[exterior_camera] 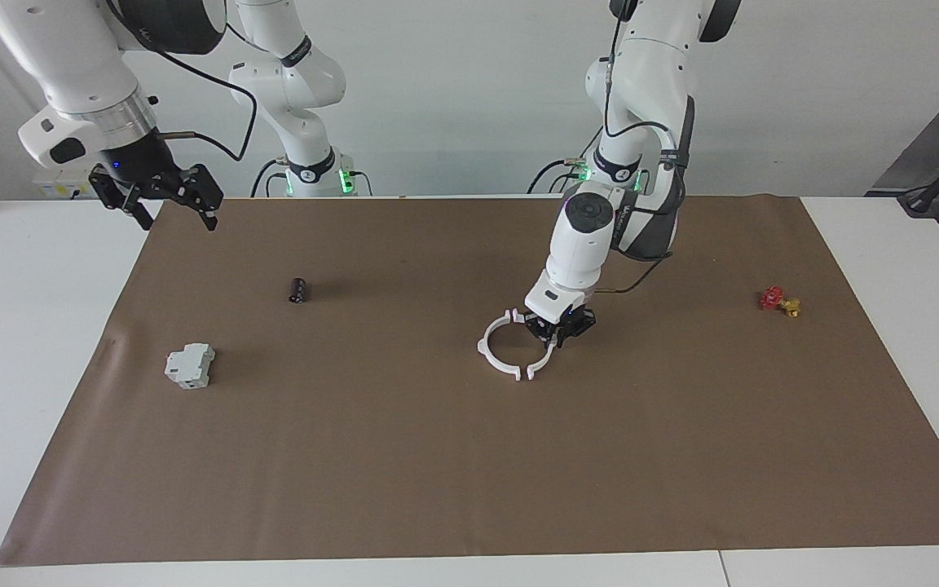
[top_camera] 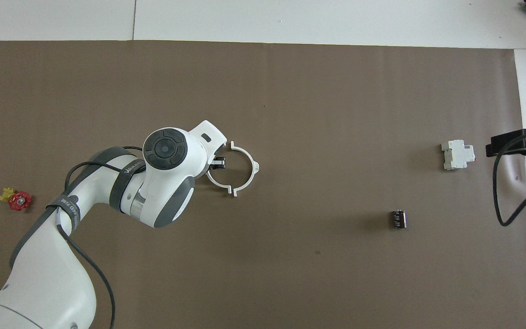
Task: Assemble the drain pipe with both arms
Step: 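Align and press the held half-ring against the placed half-ring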
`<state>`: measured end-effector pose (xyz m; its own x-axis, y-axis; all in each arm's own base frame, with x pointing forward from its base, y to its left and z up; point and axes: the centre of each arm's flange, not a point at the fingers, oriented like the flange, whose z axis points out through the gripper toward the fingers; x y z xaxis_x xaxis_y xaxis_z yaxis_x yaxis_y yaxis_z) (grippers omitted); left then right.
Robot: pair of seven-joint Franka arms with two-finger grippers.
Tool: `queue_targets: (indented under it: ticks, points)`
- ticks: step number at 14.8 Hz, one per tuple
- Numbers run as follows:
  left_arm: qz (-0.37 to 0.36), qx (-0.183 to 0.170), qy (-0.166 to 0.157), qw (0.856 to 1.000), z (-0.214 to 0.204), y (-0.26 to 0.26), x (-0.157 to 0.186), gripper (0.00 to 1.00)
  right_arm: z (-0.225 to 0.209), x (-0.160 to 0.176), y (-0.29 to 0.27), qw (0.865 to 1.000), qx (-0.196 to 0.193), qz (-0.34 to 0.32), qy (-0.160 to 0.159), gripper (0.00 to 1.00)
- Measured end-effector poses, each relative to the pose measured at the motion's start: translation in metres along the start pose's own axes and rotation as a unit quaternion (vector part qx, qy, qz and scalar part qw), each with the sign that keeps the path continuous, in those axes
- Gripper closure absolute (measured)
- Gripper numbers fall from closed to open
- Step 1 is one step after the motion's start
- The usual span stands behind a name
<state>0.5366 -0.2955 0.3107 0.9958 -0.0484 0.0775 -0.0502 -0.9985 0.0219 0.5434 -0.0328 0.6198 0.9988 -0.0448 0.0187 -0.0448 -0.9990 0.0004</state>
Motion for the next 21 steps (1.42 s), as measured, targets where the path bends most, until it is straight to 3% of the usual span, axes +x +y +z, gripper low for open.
queue_targets:
  ticks: [21]
  points:
    - [0.013, 0.012, 0.002, 1.0, 0.0057, 0.0023, -0.0026, 0.79, 0.0, 0.0, 0.0, 1.0, 0.0, 0.0, 0.0, 0.0]
